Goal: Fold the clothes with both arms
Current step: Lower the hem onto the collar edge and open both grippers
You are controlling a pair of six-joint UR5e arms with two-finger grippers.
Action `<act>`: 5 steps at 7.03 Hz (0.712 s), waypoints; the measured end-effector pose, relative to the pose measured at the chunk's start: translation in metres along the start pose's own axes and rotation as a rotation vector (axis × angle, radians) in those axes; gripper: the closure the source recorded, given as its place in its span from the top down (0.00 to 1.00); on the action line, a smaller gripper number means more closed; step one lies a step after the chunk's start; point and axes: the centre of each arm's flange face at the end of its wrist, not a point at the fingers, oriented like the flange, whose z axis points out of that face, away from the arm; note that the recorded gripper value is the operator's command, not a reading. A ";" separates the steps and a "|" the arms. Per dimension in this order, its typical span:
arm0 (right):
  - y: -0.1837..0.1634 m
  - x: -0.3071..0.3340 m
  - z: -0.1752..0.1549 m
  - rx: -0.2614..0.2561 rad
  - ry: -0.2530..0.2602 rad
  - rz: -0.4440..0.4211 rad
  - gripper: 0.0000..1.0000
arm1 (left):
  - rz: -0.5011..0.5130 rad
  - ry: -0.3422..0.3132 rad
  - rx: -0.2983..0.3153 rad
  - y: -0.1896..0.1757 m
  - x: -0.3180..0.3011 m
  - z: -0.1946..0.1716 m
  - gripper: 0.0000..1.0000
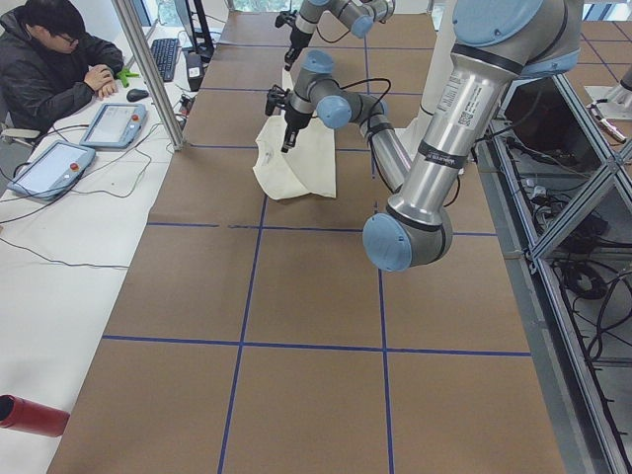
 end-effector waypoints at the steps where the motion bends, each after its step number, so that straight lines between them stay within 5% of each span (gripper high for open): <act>1: -0.011 -0.010 0.035 0.010 0.000 0.001 0.00 | -0.002 -0.015 0.015 -0.011 0.000 0.035 0.00; 4: -0.022 -0.045 0.112 0.008 0.048 -0.006 0.00 | -0.003 -0.055 0.038 -0.032 0.003 0.113 0.00; 5: -0.017 -0.046 0.125 0.003 0.048 -0.012 0.11 | -0.002 -0.058 0.036 -0.033 0.002 0.128 0.00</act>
